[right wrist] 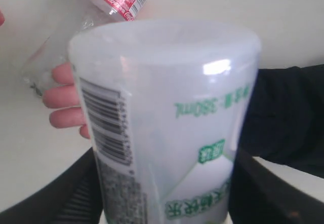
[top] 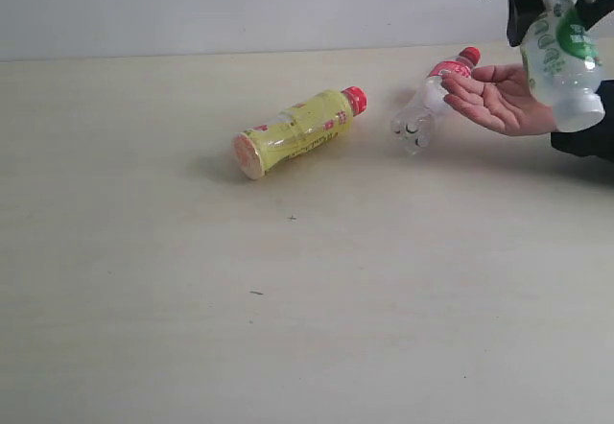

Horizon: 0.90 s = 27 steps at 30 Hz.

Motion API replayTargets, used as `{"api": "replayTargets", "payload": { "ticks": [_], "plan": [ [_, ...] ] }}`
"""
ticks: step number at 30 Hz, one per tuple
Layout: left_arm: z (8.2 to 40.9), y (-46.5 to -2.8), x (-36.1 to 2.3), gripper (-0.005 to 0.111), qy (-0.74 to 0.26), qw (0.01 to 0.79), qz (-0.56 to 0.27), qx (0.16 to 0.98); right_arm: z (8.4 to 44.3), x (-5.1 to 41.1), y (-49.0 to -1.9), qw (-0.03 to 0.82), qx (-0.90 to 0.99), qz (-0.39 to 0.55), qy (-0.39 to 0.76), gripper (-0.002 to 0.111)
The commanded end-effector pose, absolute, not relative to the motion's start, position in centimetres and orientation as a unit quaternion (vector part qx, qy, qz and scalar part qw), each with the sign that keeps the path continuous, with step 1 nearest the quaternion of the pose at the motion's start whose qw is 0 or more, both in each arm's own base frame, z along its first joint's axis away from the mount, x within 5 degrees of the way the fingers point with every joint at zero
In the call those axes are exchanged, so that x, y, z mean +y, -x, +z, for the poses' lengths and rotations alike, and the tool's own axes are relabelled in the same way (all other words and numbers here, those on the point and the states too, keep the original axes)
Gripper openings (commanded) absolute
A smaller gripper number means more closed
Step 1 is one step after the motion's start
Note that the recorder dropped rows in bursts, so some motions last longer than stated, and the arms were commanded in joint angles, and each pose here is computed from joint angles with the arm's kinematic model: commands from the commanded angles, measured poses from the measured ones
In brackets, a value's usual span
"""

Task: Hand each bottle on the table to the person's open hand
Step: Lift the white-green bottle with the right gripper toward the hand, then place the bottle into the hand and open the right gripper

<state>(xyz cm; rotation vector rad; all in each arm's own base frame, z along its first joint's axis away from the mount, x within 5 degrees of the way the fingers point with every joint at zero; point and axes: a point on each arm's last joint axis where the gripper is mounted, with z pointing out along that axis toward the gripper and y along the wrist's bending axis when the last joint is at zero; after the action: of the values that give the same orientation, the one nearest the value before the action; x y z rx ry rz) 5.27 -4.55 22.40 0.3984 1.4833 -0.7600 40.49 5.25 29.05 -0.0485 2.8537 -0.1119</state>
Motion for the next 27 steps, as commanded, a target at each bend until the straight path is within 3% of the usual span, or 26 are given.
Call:
{"api": "replayTargets", "payload": {
  "ticks": [1,15,27],
  "plan": [
    [22.3,-5.2,-4.5,0.0,-0.173,0.654,-0.337,0.655,26.4,5.5,-42.2,0.117,0.992,-0.041,0.011,0.0],
    [22.3,-5.2,-4.5,0.0,-0.173,0.654,-0.337,0.655,21.8,6.1,-44.8,0.127,0.991,-0.032,0.003,0.0],
    [22.3,-5.2,-4.5,0.0,-0.173,0.654,-0.337,0.655,20.7,6.2,-45.8,0.154,0.988,-0.025,-0.009,0.0]
  ]
}}
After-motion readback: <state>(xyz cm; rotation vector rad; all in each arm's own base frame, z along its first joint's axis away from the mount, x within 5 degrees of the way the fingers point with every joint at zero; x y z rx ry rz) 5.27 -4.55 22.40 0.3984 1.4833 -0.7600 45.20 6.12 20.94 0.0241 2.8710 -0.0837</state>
